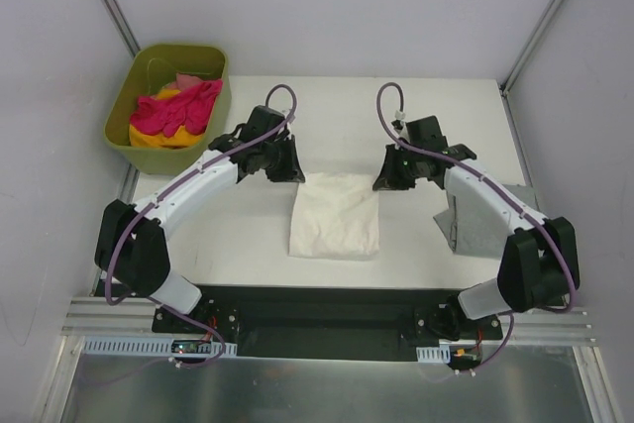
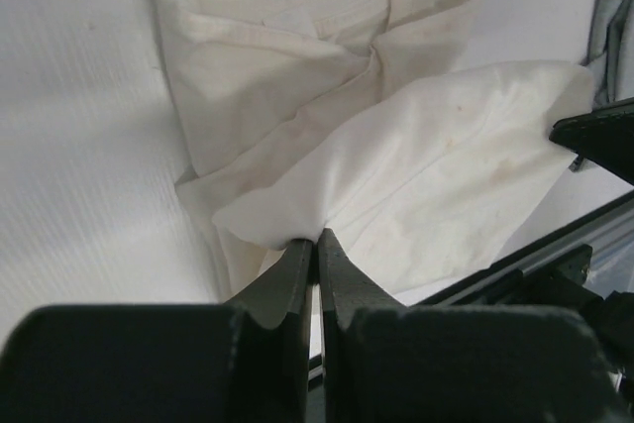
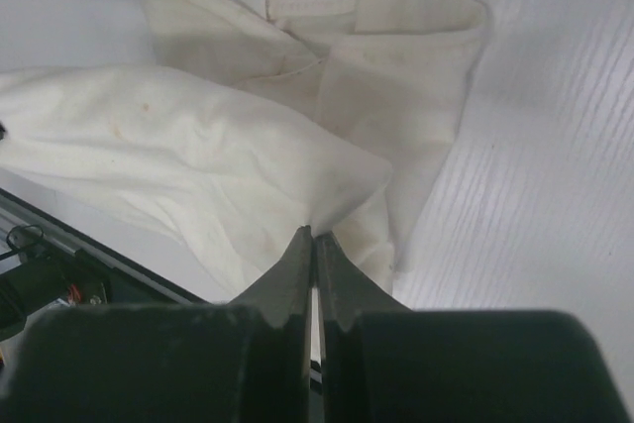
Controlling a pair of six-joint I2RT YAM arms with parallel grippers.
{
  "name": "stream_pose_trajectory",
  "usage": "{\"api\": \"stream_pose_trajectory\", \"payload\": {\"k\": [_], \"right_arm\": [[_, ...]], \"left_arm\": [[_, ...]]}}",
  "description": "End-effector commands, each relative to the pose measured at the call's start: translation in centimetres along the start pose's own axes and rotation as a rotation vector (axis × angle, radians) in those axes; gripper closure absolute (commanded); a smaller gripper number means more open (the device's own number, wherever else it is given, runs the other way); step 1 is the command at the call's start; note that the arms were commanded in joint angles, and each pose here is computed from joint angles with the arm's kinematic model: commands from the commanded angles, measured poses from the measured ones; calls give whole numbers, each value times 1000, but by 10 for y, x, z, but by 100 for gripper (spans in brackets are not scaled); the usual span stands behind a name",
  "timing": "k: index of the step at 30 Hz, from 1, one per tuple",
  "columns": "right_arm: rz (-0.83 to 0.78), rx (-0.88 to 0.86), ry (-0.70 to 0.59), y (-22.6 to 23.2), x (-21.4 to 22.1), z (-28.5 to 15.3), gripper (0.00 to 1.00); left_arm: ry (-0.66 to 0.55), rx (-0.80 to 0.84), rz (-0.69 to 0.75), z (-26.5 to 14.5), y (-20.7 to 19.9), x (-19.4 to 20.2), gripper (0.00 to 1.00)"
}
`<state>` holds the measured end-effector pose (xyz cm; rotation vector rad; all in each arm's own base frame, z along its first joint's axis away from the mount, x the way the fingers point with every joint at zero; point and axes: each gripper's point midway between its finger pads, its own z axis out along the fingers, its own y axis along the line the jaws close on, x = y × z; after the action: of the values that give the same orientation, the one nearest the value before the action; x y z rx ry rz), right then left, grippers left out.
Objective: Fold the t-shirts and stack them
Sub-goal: Fold the tshirt
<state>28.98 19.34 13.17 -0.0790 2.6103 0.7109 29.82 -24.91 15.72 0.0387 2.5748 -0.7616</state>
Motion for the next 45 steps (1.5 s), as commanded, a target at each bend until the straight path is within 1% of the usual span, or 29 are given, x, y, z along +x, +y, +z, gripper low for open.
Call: {"api": "stream_pose_trajectory", "payload": {"k": [1, 4, 7, 8, 10, 11, 12, 13, 14, 16, 17, 19, 20, 21, 22, 23, 26, 27, 29, 30, 31, 32, 33, 34, 35, 37, 40, 42, 45], "right_arm": [[-61, 87, -46, -10, -31, 13, 99], [-92, 177, -37, -32, -43, 36, 99], [-95, 202, 41, -47, -39, 67, 93], [-98, 200, 34, -46, -48, 71, 88], [-93, 217, 66, -53, -46, 86, 81], [-96, 214, 53, -51, -54, 86, 69], [-97, 216, 50, -51, -57, 87, 65], [-104, 217, 54, -49, -58, 88, 62], [-105, 213, 36, -45, -67, 83, 56], [-140, 214, 31, -40, -71, 70, 53], [-169, 212, 29, -38, -74, 63, 51], [-190, 223, 11, -32, -80, 43, 42], [-212, 213, -29, -23, -86, 25, 35], [-228, 212, -44, -21, -87, 14, 26], [-237, 220, -70, -19, -90, 3, 18], [-254, 204, -139, -7, -97, -23, 1], [-256, 164, -224, 6, -95, -53, 0], [-264, 122, -290, 19, -97, -74, 0], [-246, 14, -255, 32, -76, -75, 0], [-251, -50, -265, 44, -70, -83, 3], [-241, -171, -213, 61, -53, -81, 3], [-204, -234, -156, 63, -33, -72, 3], [-207, -321, -164, 75, -29, -68, 3], [-204, -453, -116, 93, -12, -71, 3], [-165, -505, -89, 98, -4, -67, 3], [-152, -561, -37, 96, 19, -48, 3], [-171, -536, 18, 88, 42, -25, 3], [-197, -526, 44, 84, 49, -11, 3], [-184, -512, 108, 72, 63, 10, 3]], "left_arm": [[-51, -110, -17, 15, 32, -21, 100], [-8, -142, -47, 40, 46, -26, 100], [16, -174, -52, 61, 56, -30, 100], [0, -222, -55, 65, 66, -34, 100], [-3, -272, -62, 75, 78, -37, 100], [-7, -292, -65, 78, 84, -39, 100], [-14, -320, -66, 81, 90, -41, 100], [-15, -328, -65, 82, 92, -42, 97], [-14, -330, -60, 82, 92, -42, 91], [-13, -288, -46, 78, 81, -45, 81], [-17, -275, -37, 75, 77, -46, 67], [-38, -247, -1, 65, 65, -52, 49], [-44, -236, 14, 61, 61, -53, 33], [-57, -221, 23, 52, 56, -54, 25], [-60, -201, 27, 47, 50, -54, 22], [-61, -191, 28, 42, 48, -53, 19], [-103, -141, 26, 14, 32, -53, 1], [-130, -117, 24, 0, 25, -52, 1], [-148, -87, 27, -14, 16, -49, 1], [-164, -66, 27, -25, 11, -46, 1], [-167, -51, 26, -28, 7, -44, 1], [-166, -34, 26, -31, 3, -42, 1], [-155, 2, 38, -31, -3, -38, 1], [-143, 26, 46, -29, -7, -36, 1], [-125, 37, 45, -25, -8, -34, 1], [-66, 58, 38, -10, -10, -28, 1], [-3, 86, 28, 15, -12, -27, 1], [31, 67, 13, 39, -5, -26, 1], [86, 40, -17, 67, 5, -22, 1]]}}
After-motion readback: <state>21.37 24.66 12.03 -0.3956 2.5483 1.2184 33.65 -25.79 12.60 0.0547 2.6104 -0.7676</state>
